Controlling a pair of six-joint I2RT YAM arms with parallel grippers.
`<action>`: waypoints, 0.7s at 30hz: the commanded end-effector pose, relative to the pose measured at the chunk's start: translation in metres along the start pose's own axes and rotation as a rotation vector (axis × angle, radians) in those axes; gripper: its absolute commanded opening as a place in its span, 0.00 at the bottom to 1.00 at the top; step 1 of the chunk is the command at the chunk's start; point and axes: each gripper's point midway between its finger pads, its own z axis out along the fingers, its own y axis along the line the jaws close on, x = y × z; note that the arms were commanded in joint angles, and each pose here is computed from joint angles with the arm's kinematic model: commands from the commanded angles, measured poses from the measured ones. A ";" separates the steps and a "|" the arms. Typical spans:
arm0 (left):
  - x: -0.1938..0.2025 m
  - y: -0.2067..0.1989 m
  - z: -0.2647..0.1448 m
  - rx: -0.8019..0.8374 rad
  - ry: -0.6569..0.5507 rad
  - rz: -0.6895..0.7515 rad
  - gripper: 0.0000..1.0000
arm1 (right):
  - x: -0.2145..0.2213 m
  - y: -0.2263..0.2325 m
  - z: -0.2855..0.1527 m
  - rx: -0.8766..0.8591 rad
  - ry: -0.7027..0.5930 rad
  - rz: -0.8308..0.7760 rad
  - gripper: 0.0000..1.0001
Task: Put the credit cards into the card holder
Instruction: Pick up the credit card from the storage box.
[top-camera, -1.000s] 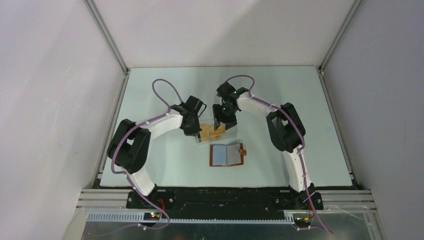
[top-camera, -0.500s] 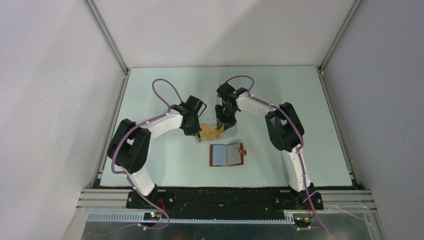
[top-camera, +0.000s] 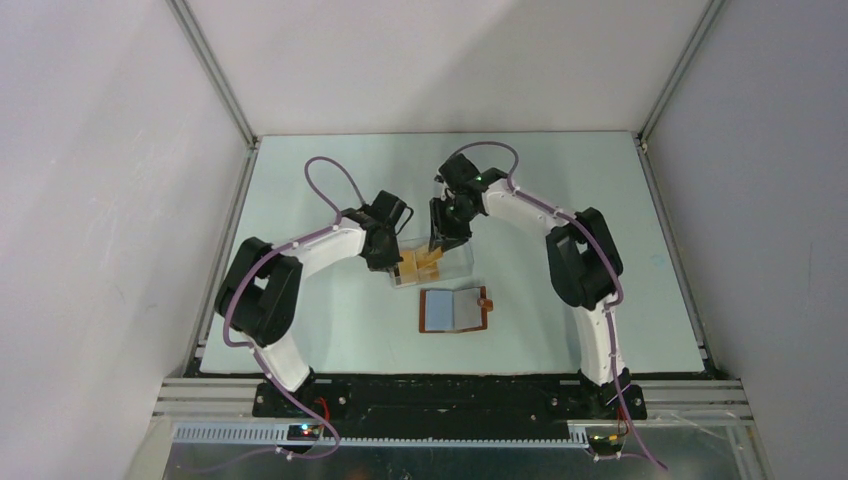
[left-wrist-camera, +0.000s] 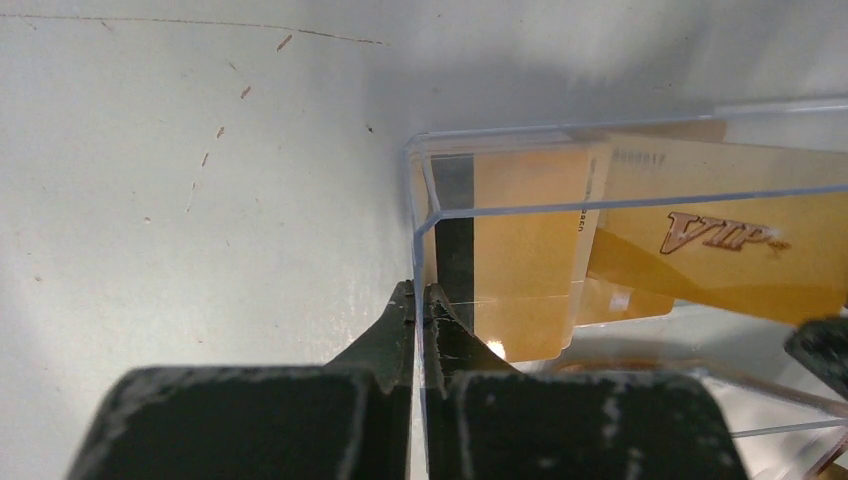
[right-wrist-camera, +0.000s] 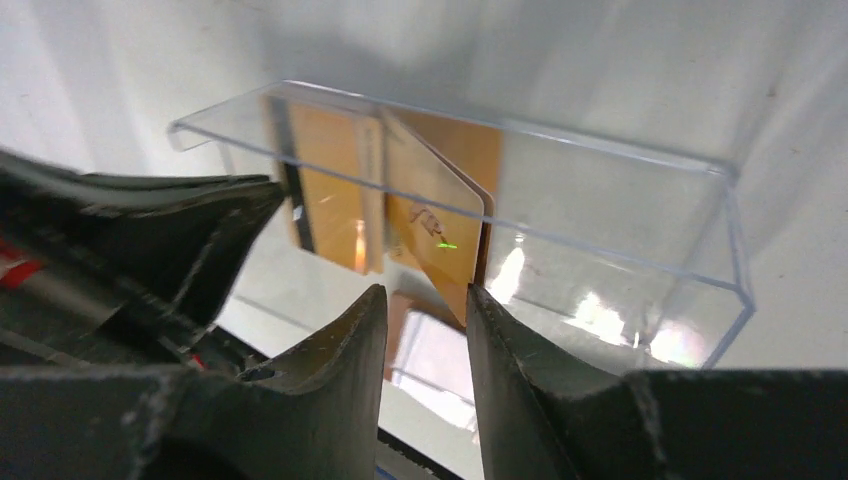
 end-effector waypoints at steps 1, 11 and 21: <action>-0.004 -0.019 -0.001 0.051 -0.007 0.022 0.00 | -0.015 0.045 -0.032 -0.148 -0.081 -0.033 0.39; -0.005 -0.019 -0.002 0.054 -0.009 0.024 0.00 | -0.010 0.051 -0.019 -0.235 -0.031 -0.004 0.38; -0.005 -0.018 -0.003 0.049 -0.010 0.025 0.00 | -0.007 0.049 -0.010 -0.302 -0.006 0.039 0.37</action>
